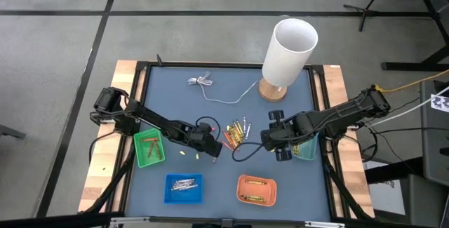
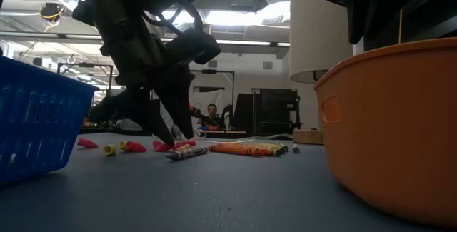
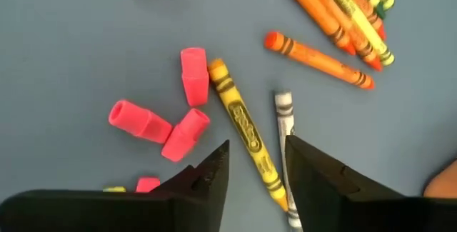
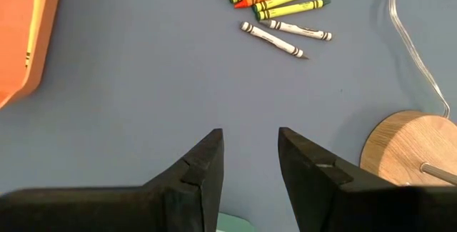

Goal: Sort crayons
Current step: Put the yellow crayon into the dark green bin

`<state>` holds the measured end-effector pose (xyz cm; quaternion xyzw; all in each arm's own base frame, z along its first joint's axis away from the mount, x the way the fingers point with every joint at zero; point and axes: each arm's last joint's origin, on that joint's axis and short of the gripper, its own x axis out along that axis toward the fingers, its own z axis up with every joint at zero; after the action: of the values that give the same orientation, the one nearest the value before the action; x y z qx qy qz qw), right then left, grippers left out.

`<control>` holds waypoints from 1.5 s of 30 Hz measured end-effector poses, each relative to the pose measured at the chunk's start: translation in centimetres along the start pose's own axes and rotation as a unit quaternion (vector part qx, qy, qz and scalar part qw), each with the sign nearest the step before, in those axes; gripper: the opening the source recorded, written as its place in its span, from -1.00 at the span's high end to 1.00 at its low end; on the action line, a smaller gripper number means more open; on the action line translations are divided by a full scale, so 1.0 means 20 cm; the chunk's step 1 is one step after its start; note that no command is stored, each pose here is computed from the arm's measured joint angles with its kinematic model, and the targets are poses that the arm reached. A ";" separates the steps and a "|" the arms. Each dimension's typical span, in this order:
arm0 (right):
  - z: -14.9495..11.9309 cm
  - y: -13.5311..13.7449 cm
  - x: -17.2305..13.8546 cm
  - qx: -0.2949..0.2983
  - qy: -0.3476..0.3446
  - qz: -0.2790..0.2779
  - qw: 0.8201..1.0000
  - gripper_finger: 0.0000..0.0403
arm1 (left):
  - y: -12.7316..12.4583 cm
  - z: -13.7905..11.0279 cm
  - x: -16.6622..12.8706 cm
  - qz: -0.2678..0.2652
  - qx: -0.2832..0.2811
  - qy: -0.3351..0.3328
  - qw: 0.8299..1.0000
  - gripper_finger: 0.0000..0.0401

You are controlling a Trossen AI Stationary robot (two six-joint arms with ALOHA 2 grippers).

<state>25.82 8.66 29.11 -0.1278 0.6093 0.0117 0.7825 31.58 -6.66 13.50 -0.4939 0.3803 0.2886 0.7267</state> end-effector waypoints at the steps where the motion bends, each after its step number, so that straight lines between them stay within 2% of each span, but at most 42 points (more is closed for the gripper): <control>1: 0.00 0.00 0.00 0.000 0.000 0.000 1.000 0.35 | 0.00 0.00 0.00 0.001 0.000 -0.007 1.000 0.38; 9: 0.00 0.00 0.00 0.000 0.000 0.000 1.000 0.35 | 0.00 0.01 0.01 0.007 -0.001 -0.030 1.000 0.37; 16: 0.00 0.00 0.00 0.000 0.002 -0.001 1.000 0.35 | 0.00 -0.02 0.10 -0.011 -0.027 -0.003 1.000 0.37; 33: 0.00 0.00 0.00 0.000 0.002 -0.001 1.000 0.35 | 0.02 -0.02 0.11 0.013 -0.022 -0.020 0.999 0.37; 45: 0.00 0.00 0.00 0.000 0.002 -0.001 1.000 0.35 | 0.03 -0.03 0.11 0.019 -0.019 -0.021 0.999 0.63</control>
<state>25.80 8.65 29.02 -0.1285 0.6105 0.0110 0.7814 32.14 -6.84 11.24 -0.4942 0.3686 0.3202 0.7192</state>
